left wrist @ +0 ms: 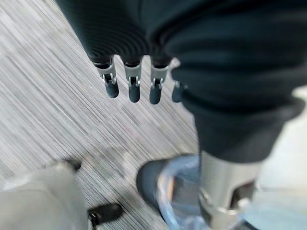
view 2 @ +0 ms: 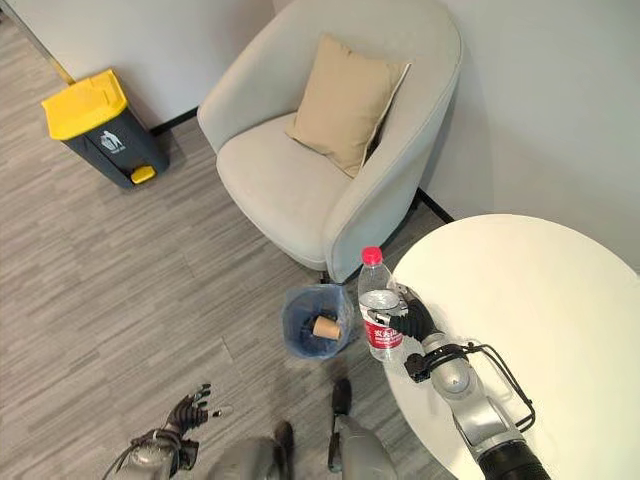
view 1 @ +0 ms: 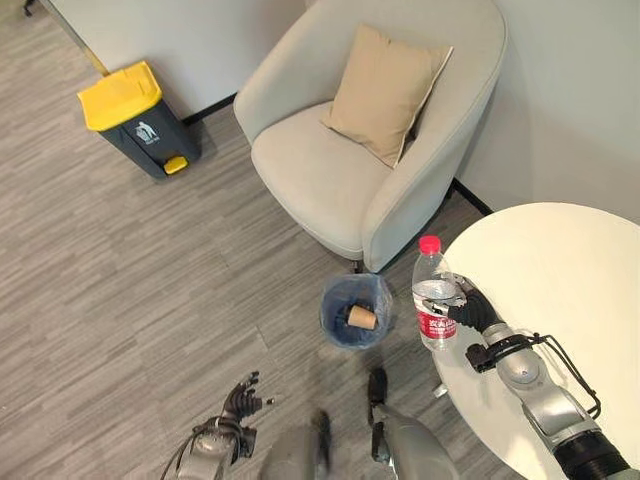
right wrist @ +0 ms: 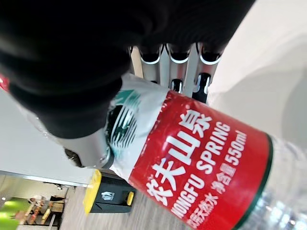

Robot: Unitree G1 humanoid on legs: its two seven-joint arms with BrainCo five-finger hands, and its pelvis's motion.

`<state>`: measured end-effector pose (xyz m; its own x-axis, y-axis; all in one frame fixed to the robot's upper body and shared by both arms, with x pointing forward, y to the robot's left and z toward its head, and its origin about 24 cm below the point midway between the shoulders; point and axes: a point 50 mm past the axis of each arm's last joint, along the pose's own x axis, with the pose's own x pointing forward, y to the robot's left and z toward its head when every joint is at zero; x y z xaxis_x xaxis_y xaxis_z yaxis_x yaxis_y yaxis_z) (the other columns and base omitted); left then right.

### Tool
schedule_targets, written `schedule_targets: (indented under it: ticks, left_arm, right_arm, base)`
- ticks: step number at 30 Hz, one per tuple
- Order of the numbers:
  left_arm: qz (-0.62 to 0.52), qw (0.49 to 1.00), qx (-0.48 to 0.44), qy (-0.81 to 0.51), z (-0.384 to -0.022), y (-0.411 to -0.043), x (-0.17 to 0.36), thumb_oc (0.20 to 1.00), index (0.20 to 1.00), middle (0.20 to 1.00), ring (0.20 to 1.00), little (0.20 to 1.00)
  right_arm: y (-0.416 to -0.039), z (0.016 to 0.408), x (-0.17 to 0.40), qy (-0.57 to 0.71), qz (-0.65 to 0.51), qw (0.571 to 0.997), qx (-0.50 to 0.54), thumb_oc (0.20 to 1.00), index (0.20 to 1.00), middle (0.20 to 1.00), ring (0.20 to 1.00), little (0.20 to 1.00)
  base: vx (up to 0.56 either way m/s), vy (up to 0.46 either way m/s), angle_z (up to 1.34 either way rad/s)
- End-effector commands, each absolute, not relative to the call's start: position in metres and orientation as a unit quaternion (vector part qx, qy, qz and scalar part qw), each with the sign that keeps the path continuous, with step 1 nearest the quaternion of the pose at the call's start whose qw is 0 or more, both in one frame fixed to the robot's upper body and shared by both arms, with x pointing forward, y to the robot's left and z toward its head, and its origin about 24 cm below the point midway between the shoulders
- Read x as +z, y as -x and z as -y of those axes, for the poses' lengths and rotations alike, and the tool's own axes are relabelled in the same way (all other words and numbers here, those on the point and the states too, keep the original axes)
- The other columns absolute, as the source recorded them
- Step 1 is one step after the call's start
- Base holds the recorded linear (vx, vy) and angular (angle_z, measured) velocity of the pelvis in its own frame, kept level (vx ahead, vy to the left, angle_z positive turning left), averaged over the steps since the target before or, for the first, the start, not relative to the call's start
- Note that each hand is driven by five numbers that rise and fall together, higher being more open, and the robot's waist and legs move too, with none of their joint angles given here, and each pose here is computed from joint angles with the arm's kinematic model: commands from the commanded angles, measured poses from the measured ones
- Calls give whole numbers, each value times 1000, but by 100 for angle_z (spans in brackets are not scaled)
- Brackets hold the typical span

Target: Gather garbage on tea table into small bin, then transfer packed bag to large trash can.

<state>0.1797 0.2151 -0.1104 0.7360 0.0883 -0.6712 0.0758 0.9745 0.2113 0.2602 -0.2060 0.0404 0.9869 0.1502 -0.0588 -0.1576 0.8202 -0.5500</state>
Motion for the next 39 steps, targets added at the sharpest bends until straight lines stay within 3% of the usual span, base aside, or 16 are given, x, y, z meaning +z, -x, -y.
schedule_targets:
  ticks: [1,18,29,39]
  left_arm:
    - [-352,925,1,-140,-223,-175,-108,1000,1000,1000,1000,1000]
    - [-314,934,39,-167,-247,-198,-89,1000,1000,1000,1000,1000]
    - [-171,977,87,-91,-232,-271,-30,1000,1000,1000,1000,1000]
    - [-147,981,67,-103,-226,-286,-16,1000,1000,1000,1000,1000]
  right_arm:
    - [-263,206,65,282,58,955,72,200,200,200,200,200]
    - [-299,175,95,276,128,950,74,200,200,200,200,200]
    - [-359,137,162,258,219,941,-14,200,200,200,200,200]
    - [-395,143,187,311,186,930,-56,200,200,200,200,200]
  base:
    - [1,146,-19]
    - [12,120,-5]
    - [-74,-18,5]
    - [-24,-13,13]
